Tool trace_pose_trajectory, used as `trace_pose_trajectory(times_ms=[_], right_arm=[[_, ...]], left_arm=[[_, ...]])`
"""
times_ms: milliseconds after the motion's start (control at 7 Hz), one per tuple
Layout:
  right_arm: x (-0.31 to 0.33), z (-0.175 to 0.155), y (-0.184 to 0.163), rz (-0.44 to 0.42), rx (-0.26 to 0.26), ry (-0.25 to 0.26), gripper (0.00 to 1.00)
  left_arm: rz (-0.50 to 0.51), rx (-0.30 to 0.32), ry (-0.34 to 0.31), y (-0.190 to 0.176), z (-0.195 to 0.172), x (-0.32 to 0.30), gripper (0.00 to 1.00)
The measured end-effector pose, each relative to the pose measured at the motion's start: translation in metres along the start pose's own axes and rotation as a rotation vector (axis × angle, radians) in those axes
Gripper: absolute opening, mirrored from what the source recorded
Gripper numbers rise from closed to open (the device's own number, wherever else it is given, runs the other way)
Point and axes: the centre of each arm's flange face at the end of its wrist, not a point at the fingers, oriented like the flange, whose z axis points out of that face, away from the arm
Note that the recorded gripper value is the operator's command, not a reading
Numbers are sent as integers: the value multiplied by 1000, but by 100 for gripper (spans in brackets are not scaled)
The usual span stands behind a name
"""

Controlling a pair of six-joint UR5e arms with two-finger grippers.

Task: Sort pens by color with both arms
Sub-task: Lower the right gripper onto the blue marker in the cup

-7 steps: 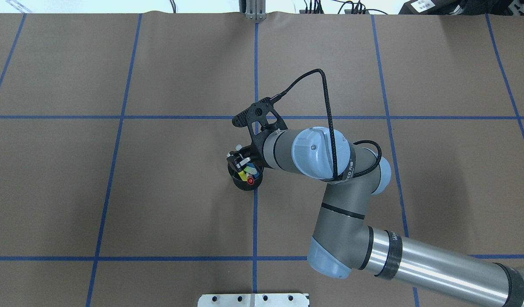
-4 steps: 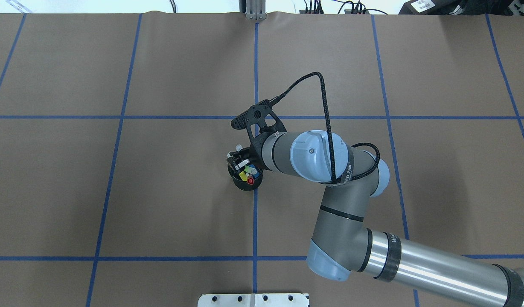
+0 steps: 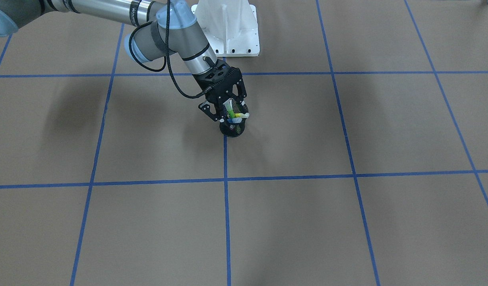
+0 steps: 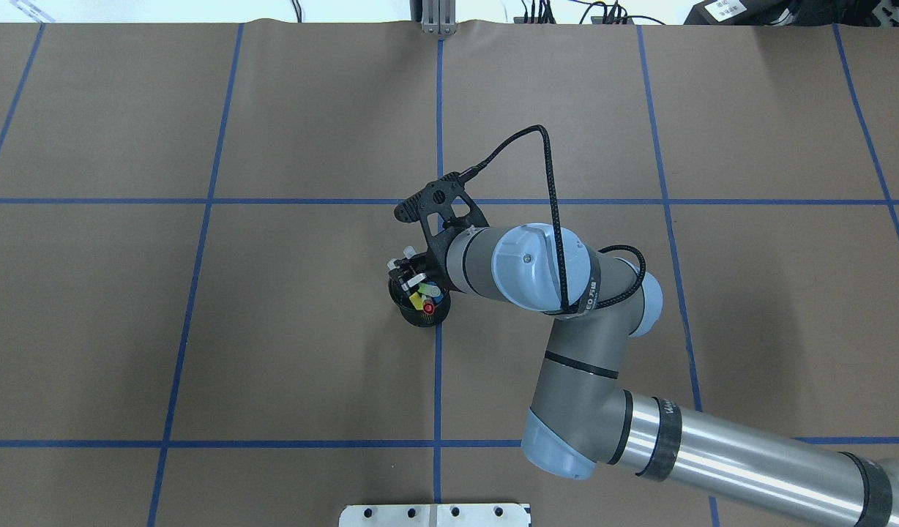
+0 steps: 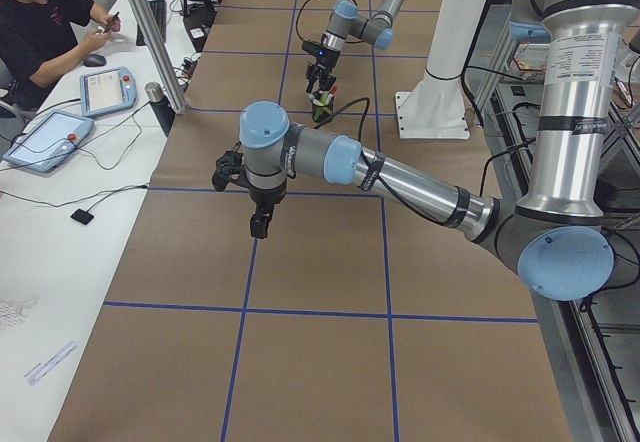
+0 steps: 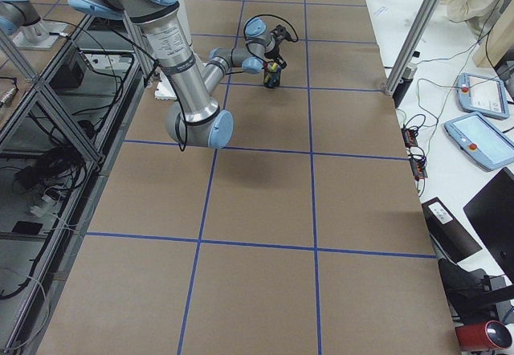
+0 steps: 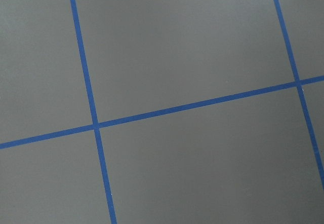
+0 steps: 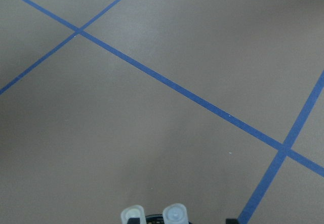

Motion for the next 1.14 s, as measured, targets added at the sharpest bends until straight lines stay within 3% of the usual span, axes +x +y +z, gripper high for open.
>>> trace_pose_trajectory(times_ms=[714,1143], right_arm=[[-3,-2,-6,4,4,-6,64],[11,-6,-15,15,-27,-28,65]], left_arm=[[1,1,0,0,0,0,99],[3,3,0,0,0,0,99]])
